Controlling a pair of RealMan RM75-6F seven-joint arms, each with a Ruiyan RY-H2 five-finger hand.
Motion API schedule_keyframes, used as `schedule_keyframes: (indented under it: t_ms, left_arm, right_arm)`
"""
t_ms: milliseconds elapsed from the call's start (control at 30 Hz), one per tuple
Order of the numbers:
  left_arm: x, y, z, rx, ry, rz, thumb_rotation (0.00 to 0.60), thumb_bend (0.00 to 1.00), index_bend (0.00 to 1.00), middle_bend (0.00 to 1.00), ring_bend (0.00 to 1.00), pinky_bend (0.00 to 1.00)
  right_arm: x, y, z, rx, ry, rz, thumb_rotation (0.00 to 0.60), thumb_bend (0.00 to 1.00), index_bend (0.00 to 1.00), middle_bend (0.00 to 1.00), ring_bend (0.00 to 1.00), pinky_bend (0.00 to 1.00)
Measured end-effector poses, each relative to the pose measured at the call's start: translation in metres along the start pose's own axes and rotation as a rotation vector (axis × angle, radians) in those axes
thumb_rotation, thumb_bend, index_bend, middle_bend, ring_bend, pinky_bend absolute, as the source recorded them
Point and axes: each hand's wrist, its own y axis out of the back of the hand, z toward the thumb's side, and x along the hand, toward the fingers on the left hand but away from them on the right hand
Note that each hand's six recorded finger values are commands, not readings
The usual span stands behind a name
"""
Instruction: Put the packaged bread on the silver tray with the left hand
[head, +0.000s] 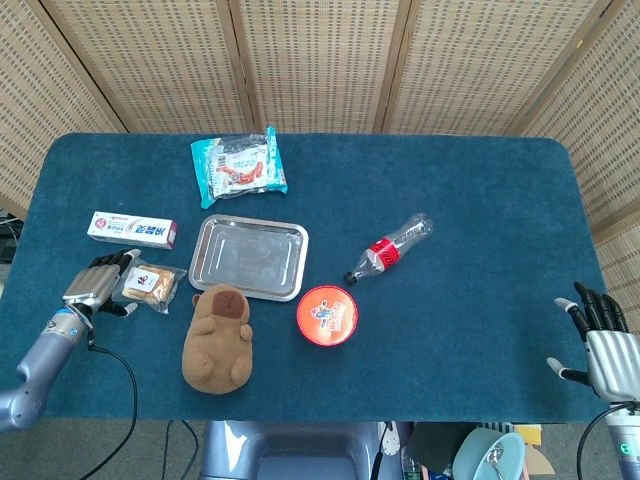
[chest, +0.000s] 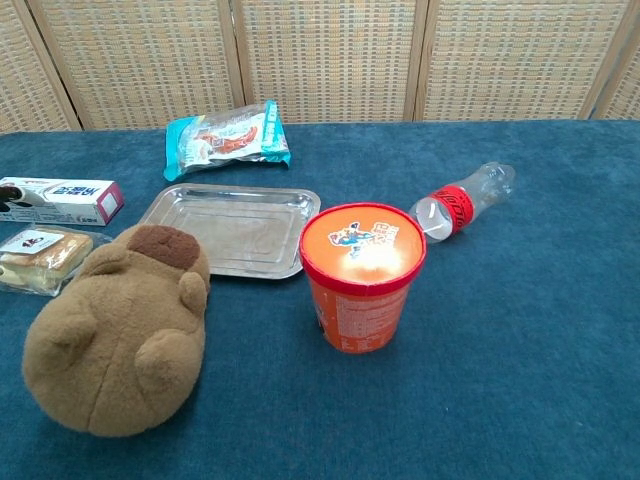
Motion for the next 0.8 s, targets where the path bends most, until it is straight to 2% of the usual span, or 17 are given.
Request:
schedule_keyframes:
  t_ms: [333, 433, 567, 667, 800]
  left_arm:
    - [0.015, -0.012, -0.001, -0.022, 0.003, -0.023, 0.6, 0.35, 0.01, 0.0, 0.0, 0.0]
    - [0.018, -0.013, -0.001, -0.028, 0.001, -0.016, 0.6, 0.4, 0.12, 0.01, 0.0, 0.07]
    - [0.02, -0.011, 0.0, -0.03, -0.005, 0.018, 0.6, 0.44, 0.31, 0.14, 0.02, 0.19]
    - [0.02, -0.01, 0.001, -0.032, -0.005, 0.046, 0.6, 0.46, 0.39, 0.21, 0.08, 0.26]
    - [0.021, -0.012, 0.0, -0.039, -0.002, 0.052, 0.6, 0.46, 0.42, 0.24, 0.13, 0.3]
  right_arm:
    - [0.002, 0.003, 0.002, -0.001, 0.009, -0.009, 0.6, 0.09, 0.17, 0.0, 0.0, 0.0]
    - [0.003, 0.003, 0.003, -0.005, 0.011, -0.008, 0.6, 0.09, 0.17, 0.0, 0.0, 0.0]
    - [0.004, 0.001, 0.002, -0.004, 0.008, 0.002, 0.6, 0.1, 0.17, 0.0, 0.0, 0.0]
    - [0.004, 0.001, 0.001, -0.009, 0.005, 0.002, 0.6, 0.09, 0.17, 0.0, 0.0, 0.0]
    - [0.006, 0.004, 0.0, -0.014, 0.007, -0.011, 0.6, 0.09, 0.17, 0.0, 0.0, 0.0]
